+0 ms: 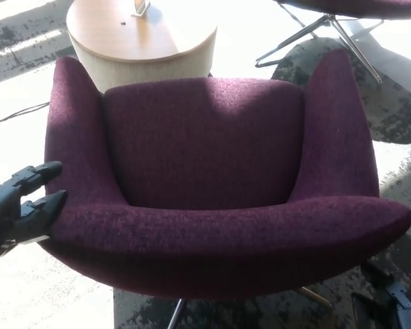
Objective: The robot stands in front of a sofa and uses its left hand to push the left side of the sofa
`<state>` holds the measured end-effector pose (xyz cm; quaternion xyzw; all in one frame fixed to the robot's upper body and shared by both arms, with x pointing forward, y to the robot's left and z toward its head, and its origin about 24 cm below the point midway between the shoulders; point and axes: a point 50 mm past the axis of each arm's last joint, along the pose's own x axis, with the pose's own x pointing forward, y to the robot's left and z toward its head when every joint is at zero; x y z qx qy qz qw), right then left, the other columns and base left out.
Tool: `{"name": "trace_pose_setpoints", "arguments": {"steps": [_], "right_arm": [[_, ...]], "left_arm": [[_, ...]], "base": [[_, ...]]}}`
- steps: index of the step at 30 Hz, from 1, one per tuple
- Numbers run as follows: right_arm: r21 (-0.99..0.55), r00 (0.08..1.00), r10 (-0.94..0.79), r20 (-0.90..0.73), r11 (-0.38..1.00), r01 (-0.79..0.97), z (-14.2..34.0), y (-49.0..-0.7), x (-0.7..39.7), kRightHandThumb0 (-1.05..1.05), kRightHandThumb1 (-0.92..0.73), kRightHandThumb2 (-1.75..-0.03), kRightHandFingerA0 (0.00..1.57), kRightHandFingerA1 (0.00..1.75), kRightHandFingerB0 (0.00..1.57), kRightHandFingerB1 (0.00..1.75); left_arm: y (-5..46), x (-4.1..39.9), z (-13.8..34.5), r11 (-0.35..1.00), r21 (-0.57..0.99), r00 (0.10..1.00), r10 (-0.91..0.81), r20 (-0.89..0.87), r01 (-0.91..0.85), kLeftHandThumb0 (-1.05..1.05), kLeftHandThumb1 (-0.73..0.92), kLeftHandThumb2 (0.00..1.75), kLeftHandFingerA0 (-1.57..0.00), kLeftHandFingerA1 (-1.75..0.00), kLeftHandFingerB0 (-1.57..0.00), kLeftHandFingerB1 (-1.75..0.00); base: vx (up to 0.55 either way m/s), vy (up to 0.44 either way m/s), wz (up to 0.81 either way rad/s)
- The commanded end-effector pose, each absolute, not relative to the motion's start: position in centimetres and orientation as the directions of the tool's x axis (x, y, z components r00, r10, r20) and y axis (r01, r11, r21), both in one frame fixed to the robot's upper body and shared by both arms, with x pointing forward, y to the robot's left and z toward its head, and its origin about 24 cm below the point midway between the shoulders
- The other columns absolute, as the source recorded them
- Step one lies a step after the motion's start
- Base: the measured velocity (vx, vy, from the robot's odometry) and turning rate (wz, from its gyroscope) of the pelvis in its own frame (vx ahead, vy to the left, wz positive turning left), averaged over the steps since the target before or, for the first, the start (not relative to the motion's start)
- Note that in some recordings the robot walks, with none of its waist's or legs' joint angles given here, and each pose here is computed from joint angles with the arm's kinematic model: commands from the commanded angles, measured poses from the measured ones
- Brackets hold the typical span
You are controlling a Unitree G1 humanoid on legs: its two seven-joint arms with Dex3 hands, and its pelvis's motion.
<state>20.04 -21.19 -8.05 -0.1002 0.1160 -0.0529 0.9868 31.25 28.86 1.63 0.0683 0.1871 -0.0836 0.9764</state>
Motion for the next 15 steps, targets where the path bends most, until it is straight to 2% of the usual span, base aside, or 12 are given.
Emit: {"name": "trace_pose_setpoints", "arguments": {"steps": [1, 4, 5, 7, 8, 9, 15], "right_arm": [[-0.196, 0.969, -0.132, -0.209, 0.976, 0.091, -7.8, -21.4, 20.6, -0.79, -0.85, -0.66, 0.43, 0.33, 0.28, 0.29], [-0.214, 0.969, -0.138, -0.203, 0.972, 0.093, -7.7, -21.3, 20.5, -0.78, -0.86, -0.67, 0.44, 0.34, 0.28, 0.30], [-0.215, 0.970, -0.135, -0.201, 0.972, 0.090, -7.7, -21.3, 20.5, -0.77, -0.86, -0.67, 0.45, 0.34, 0.28, 0.30], [-0.219, 0.971, -0.133, -0.200, 0.972, 0.088, -7.7, -21.4, 20.6, -0.77, -0.87, -0.67, 0.45, 0.34, 0.28, 0.29], [-0.222, 0.971, -0.132, -0.199, 0.971, 0.086, -7.6, -21.3, 20.7, -0.77, -0.87, -0.67, 0.45, 0.34, 0.28, 0.29], [-0.225, 0.972, -0.129, -0.198, 0.971, 0.083, -7.6, -21.3, 20.7, -0.77, -0.87, -0.67, 0.45, 0.34, 0.28, 0.30], [-0.242, 0.971, -0.118, -0.207, 0.968, 0.066, -7.7, -21.1, 20.9, -0.77, -0.88, -0.67, 0.45, 0.34, 0.29, 0.30]], "left_arm": [[29.3, 29.7, -0.5, 0.982, 0.057, 0.863, -0.132, -0.487, 0.183, -0.86, 0.61, 1.03, 0.00, -0.31, -0.05, -0.30], [29.1, 29.5, -0.9, 0.981, 0.047, 0.860, -0.140, -0.491, 0.186, -0.88, 0.61, 1.03, 0.00, -0.30, -0.05, -0.28], [28.9, 29.4, -1.0, 0.980, 0.052, 0.861, -0.143, -0.488, 0.192, -0.82, 0.77, 0.66, 0.00, -0.26, -0.06, -0.27], [28.6, 29.4, -1.1, 0.976, 0.061, 0.861, -0.154, -0.485, 0.209, -0.82, 0.78, 0.64, -0.02, -0.32, -0.06, -0.27], [28.2, 29.2, -1.4, 0.971, 0.066, 0.857, -0.172, -0.485, 0.232, -0.81, 0.76, 0.66, -0.03, -0.34, -0.07, -0.29], [27.9, 29.1, -1.6, 0.965, 0.073, 0.851, -0.185, -0.492, 0.252, -0.82, 0.60, 1.02, -0.02, -0.40, -0.05, -0.34], [25.9, 27.8, -2.9, 0.908, 0.136, 0.808, -0.274, -0.522, 0.395, -0.83, 0.61, 1.01, -0.02, -0.39, -0.08, -0.35]], "base": [[0.00, 0.000, 0.00], [0.00, 0.000, 0.00], [0.00, 0.000, 0.00], [0.00, 0.000, 0.00], [0.00, 0.000, 0.00], [0.00, 0.000, 0.00], [0.00, 0.000, 0.00]]}}
